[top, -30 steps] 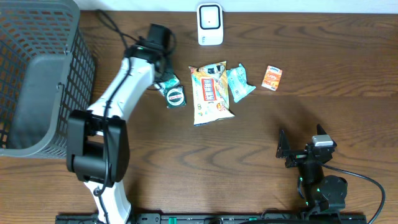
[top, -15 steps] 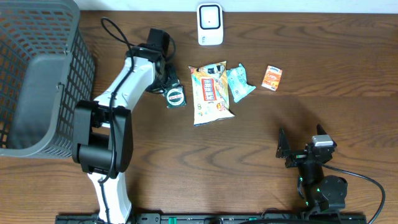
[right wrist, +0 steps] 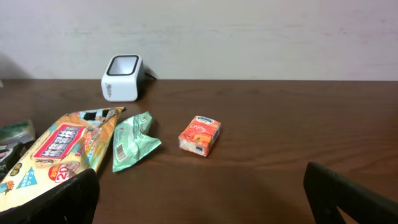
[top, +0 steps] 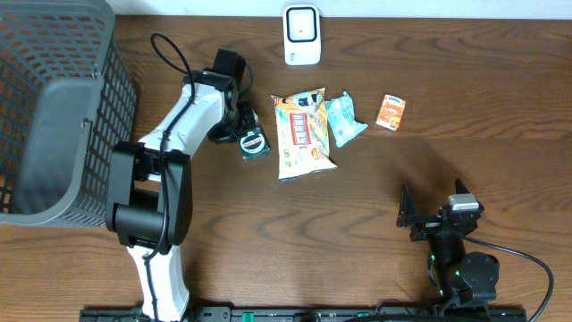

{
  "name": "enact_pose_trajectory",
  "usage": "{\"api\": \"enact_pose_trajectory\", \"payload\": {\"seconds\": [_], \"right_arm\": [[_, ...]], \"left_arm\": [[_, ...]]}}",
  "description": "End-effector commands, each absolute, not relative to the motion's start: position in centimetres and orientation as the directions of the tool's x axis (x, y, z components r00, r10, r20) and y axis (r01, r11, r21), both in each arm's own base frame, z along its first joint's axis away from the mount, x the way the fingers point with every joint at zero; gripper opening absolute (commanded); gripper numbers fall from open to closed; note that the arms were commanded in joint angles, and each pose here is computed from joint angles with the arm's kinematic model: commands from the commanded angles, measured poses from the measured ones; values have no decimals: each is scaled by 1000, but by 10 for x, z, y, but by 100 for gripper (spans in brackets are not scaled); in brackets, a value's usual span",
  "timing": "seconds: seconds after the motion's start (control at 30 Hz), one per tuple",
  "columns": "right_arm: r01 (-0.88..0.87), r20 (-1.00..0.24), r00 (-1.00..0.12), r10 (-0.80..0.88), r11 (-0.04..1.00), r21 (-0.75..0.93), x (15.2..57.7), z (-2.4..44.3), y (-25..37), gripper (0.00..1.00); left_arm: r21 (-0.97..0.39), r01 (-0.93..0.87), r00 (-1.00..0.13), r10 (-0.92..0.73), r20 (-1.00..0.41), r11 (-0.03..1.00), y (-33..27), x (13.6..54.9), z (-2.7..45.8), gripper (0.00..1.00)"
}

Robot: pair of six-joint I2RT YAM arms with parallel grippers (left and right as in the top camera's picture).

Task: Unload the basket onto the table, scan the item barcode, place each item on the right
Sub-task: 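Lower the Zam-Buk tin beside the tissue pack and open the left gripper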

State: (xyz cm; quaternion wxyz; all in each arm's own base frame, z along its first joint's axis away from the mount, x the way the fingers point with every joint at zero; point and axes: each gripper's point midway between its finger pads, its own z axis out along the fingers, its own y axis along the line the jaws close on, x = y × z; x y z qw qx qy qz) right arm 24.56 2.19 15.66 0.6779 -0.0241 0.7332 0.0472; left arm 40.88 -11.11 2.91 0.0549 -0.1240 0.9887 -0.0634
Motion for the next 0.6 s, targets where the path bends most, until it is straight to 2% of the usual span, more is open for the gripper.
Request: {"api": "enact_pose_trajectory", "payload": {"seconds": [0.0, 0.07, 0.13, 0.23, 0.27, 0.33, 0.5, 0.57], "right_arm": [[-84, -996, -86, 36, 996, 43, 246, 155, 19, 99], [-84, -996, -86, 36, 996, 43, 246, 155, 19, 99], [-84, -996, -86, 36, 996, 43, 246, 155, 19, 99], [-84, -996, -86, 36, 996, 43, 246, 155, 19, 99], [-84, -996, -86, 36, 996, 43, 246, 155, 19, 99], [-84, -996, -86, 36, 996, 43, 246, 155, 19, 99], [-84, -996, -86, 36, 996, 43, 246, 155, 19, 99], [-84, -996, -86, 36, 996, 43, 246, 155, 19, 99]], "left_arm": [[-164, -209, -968, -227, -104, 964, -116, 407, 43, 8], [-162, -194, -966, -218, -141, 967, -113, 411, 55, 9], [-152, -196, -958, -222, -183, 969, -108, 414, 69, 16], [-182, -183, -936, -228, -269, 966, -107, 416, 109, 48], [-194, -178, -928, -230, -294, 965, -106, 414, 124, 70], [-199, -175, -923, -231, -308, 964, -104, 407, 140, 86], [-100, -213, -918, -234, -319, 972, -81, 385, 157, 98], [-73, -221, -924, -233, -303, 972, -75, 376, 159, 98]]}}
